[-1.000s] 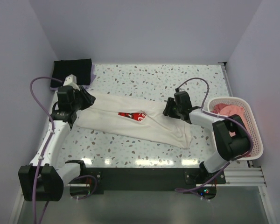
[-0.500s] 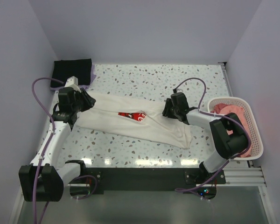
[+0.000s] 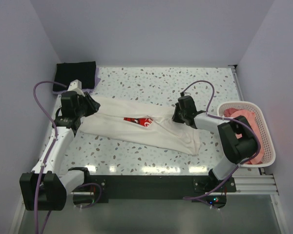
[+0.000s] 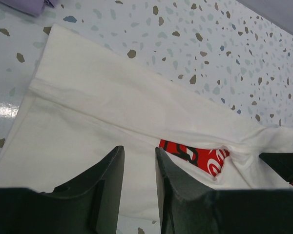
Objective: Fold and stack the t-shirts
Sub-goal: Fold the tshirt
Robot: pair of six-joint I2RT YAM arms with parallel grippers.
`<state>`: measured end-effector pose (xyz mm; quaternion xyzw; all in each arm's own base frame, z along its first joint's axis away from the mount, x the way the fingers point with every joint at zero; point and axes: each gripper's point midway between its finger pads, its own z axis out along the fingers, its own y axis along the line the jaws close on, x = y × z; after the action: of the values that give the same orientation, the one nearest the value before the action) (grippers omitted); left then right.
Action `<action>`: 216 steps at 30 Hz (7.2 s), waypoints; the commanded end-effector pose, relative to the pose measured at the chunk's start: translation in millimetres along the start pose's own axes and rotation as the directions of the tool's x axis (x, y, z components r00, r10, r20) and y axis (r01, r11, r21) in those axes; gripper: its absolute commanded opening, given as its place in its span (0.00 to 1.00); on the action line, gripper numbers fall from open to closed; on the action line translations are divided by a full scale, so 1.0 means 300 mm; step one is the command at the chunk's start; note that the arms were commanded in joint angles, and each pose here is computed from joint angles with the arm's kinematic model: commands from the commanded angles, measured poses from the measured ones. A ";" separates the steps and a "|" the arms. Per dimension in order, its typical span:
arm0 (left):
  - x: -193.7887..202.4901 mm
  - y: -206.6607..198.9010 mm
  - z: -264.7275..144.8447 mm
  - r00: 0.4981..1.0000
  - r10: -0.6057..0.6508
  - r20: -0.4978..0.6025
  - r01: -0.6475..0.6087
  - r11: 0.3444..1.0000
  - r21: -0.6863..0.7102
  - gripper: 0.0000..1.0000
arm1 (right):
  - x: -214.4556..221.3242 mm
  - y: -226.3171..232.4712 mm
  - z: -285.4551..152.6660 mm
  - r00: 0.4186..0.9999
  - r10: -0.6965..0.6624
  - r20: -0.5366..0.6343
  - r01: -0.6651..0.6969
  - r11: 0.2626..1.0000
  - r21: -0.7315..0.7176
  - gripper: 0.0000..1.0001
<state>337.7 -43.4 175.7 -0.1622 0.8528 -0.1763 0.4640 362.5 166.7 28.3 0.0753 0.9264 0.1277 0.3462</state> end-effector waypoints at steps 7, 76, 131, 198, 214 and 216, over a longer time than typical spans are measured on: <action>-0.022 -0.011 -0.010 0.999 0.033 0.040 -0.034 0.999 0.024 0.36 | -0.055 0.090 -0.061 0.999 0.019 0.038 -0.014 0.994 -0.110 0.04; 0.010 -0.013 -0.001 1.000 0.024 0.008 -0.024 0.999 0.042 0.36 | 0.003 0.072 -0.007 0.998 0.006 -0.067 -0.010 0.998 -0.062 0.13; 0.054 -0.001 0.021 0.999 -0.006 -0.038 0.007 0.999 0.037 0.36 | 0.167 0.277 -0.379 0.967 -0.252 -0.045 0.235 0.944 -0.230 0.39; 0.071 -0.001 0.026 0.998 -0.015 -0.055 0.017 0.999 0.045 0.35 | 0.348 0.377 -0.246 0.909 -0.376 -0.177 0.359 0.925 -0.125 0.25; 0.076 -0.001 0.023 0.998 -0.010 -0.057 0.013 0.999 0.045 0.35 | 0.388 0.340 -0.193 0.894 -0.396 -0.208 0.393 0.918 -0.055 0.26; 0.075 0.001 0.025 0.998 -0.011 -0.056 0.014 0.999 0.043 0.35 | 0.391 0.333 -0.190 0.893 -0.397 -0.210 0.397 0.917 -0.046 0.25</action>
<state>327.9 -52.2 149.7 -0.1604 0.8682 -0.1940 0.4276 235.5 277.4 20.6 -0.1406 0.9556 0.0742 0.2479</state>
